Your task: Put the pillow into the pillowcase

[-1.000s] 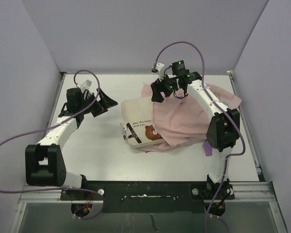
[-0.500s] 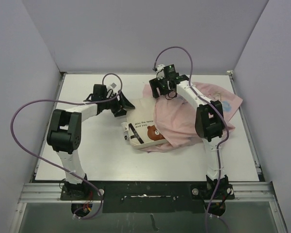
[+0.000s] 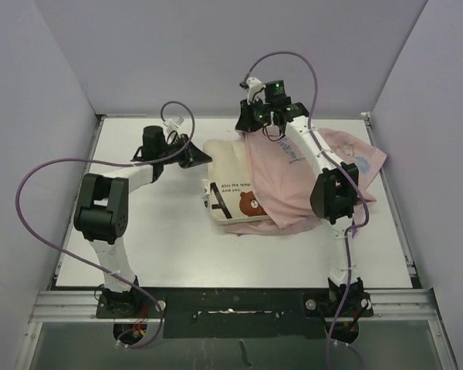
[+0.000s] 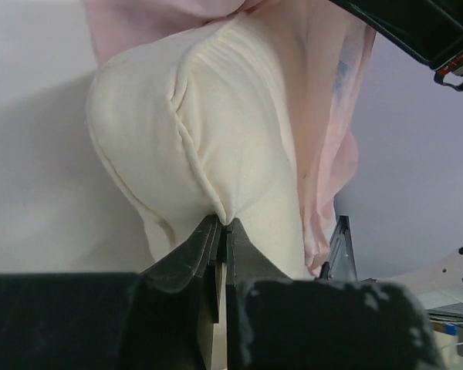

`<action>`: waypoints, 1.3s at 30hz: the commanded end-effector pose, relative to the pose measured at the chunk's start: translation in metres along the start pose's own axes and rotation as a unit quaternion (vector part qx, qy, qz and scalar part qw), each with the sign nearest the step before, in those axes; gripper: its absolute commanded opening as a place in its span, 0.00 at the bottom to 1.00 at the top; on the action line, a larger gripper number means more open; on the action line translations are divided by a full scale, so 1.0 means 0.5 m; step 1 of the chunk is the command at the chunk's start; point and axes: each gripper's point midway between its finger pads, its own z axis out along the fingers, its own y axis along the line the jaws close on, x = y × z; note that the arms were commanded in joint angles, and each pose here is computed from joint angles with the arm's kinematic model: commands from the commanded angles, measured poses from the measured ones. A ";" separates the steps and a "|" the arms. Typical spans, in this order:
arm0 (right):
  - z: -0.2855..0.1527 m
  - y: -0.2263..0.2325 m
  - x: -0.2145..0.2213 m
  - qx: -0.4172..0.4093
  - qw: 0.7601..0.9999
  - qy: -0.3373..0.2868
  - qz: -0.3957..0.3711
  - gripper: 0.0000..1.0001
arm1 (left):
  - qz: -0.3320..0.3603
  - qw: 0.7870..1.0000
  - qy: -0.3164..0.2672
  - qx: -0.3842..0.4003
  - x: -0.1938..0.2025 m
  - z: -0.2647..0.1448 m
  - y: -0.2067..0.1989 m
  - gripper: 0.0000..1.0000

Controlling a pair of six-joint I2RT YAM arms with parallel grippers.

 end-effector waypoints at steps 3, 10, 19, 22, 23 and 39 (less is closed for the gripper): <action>-0.332 0.314 -0.376 -0.260 0.926 -0.264 -0.068 0.00 | 0.303 0.922 -0.187 0.156 -0.168 -0.185 -0.359 0.00; -0.578 0.491 -0.479 -0.351 0.841 -0.383 -0.152 0.00 | 0.453 0.818 -0.297 0.191 -0.188 -0.340 -0.590 0.00; -0.382 0.353 -0.309 -0.288 0.913 -0.253 -0.139 0.00 | 0.446 0.863 -0.222 0.085 -0.084 -0.284 -0.407 0.00; -0.338 0.389 -0.191 -0.334 0.915 -0.190 -0.127 0.00 | 0.419 0.890 -0.173 0.048 -0.021 -0.253 -0.307 0.00; -0.337 0.412 -0.164 -0.346 0.911 -0.179 -0.139 0.00 | 0.409 0.896 -0.166 0.041 -0.006 -0.251 -0.285 0.00; -0.361 0.358 -0.055 -0.271 0.928 -0.178 -0.185 0.00 | 0.336 0.931 -0.129 0.054 0.082 -0.241 -0.266 0.00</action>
